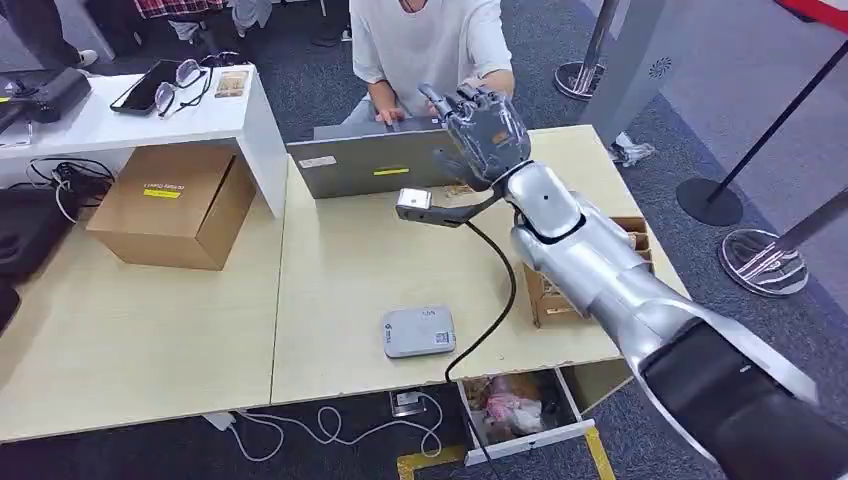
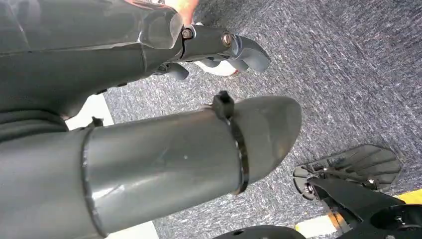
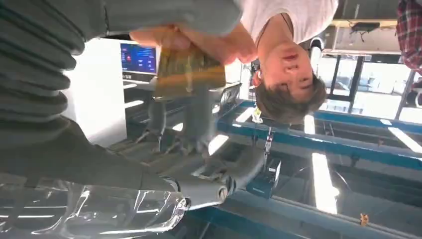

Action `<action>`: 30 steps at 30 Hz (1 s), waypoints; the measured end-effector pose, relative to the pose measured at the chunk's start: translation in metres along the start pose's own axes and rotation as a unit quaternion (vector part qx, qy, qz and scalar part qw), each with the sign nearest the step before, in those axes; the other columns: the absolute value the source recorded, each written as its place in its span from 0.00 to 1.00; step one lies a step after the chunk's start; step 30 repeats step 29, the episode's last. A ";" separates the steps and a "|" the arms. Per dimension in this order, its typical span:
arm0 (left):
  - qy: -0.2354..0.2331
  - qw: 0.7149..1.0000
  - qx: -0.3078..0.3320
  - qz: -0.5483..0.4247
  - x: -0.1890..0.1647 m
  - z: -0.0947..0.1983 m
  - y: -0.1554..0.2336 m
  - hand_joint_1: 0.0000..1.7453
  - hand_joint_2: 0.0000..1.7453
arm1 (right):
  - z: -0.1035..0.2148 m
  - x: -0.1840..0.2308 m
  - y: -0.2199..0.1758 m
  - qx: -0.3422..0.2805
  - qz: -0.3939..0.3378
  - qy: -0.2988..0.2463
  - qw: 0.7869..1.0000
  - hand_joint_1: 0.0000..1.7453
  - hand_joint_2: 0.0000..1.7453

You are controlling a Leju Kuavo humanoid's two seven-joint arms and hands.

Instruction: Pass the card to the sensor for recognition and then transmit it.

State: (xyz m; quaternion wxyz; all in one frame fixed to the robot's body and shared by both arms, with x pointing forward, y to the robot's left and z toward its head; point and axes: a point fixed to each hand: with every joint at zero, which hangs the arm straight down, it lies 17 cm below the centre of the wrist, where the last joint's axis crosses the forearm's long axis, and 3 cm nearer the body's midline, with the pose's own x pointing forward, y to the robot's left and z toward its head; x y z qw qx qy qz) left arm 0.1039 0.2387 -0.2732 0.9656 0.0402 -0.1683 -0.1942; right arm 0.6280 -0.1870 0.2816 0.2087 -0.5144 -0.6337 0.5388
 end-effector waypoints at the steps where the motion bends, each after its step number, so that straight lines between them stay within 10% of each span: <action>1: 0.000 1.000 0.001 0.000 0.000 0.000 0.000 0.00 0.00 | 0.000 0.001 -0.002 -0.005 -0.004 -0.001 1.000 0.00 0.00; 30: 0.001 1.000 0.007 0.005 0.000 0.000 0.000 0.00 0.00 | 0.031 0.003 -0.060 -0.124 -0.189 0.019 0.974 0.00 0.00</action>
